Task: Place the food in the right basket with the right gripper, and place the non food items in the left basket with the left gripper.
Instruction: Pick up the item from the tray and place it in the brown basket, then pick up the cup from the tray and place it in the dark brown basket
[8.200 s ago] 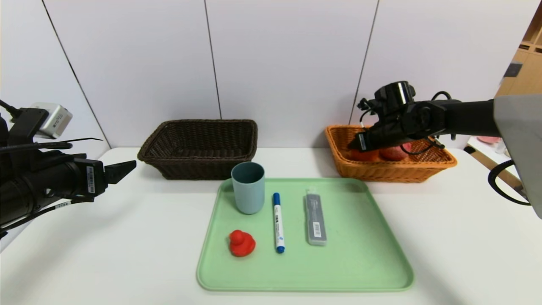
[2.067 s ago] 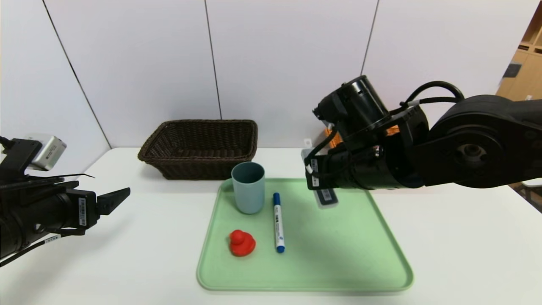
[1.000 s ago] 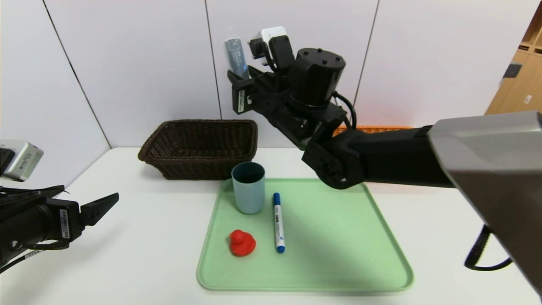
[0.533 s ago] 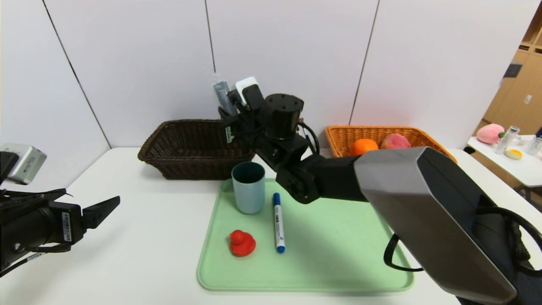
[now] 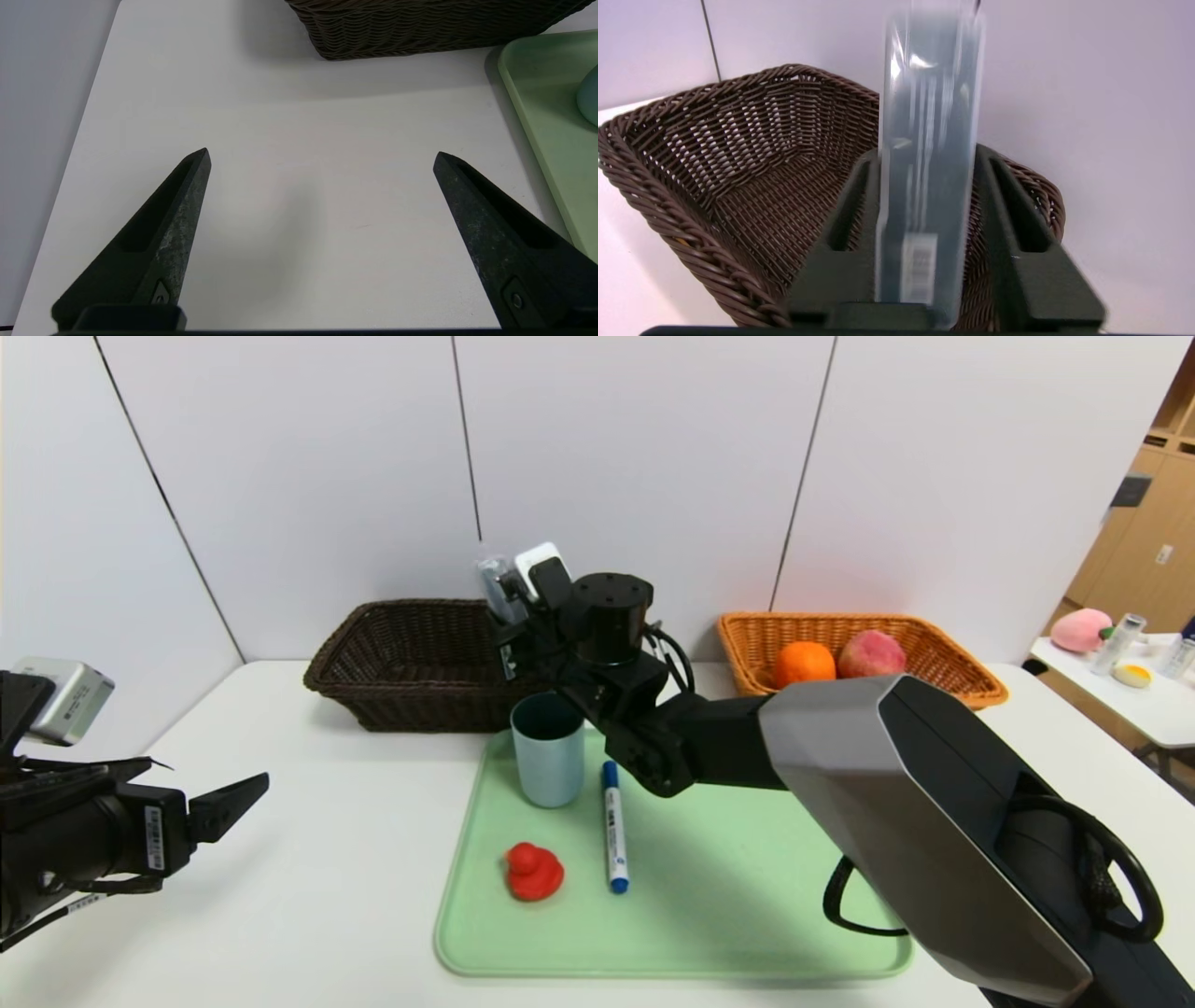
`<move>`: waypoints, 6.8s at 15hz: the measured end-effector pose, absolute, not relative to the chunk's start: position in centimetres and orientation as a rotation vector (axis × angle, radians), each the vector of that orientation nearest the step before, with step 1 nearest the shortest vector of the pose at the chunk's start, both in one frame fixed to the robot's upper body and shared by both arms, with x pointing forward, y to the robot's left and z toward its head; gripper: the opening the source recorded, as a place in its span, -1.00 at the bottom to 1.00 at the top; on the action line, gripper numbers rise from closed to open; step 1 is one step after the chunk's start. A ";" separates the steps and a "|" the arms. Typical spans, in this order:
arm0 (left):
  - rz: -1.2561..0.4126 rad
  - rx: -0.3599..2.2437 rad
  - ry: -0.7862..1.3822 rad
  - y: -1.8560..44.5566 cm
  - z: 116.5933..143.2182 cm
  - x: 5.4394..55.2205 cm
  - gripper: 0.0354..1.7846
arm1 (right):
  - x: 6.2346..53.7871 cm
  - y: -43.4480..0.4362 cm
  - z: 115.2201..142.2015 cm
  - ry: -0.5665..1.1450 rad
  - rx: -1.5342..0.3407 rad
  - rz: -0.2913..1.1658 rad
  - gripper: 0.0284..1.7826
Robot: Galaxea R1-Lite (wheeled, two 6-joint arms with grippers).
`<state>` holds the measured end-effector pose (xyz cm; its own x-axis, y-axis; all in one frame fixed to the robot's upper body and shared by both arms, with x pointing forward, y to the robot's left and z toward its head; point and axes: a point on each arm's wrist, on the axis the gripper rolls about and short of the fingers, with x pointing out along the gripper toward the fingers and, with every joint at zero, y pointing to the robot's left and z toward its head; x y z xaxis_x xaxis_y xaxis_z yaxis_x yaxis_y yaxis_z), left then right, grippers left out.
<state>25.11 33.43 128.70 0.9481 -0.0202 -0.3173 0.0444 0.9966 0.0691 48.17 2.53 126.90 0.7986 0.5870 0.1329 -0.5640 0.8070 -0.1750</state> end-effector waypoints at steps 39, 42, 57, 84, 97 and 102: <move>-0.293 0.043 0.074 27.6 130.7 27.5 0.89 | 24.9 -35.1 134.0 0.127 -0.141 -0.161 0.90; -0.451 0.047 0.041 24.2 129.0 28.6 0.89 | 24.0 -35.0 133.1 0.143 -0.115 -0.161 0.90; -0.601 0.101 0.026 18.7 121.1 32.2 0.89 | 23.5 -35.0 131.9 0.171 -0.117 -0.159 0.90; -0.584 0.074 0.026 14.9 118.6 36.9 0.30 | 23.0 -35.0 130.8 0.200 -0.117 -0.160 0.90; -0.635 0.002 -0.013 15.0 121.3 34.0 0.22 | 23.0 -34.9 130.8 0.200 -0.116 -0.158 0.90; -0.581 -0.043 -0.186 16.9 126.7 34.0 0.22 | 23.0 -34.9 130.9 0.195 -0.115 -0.144 0.90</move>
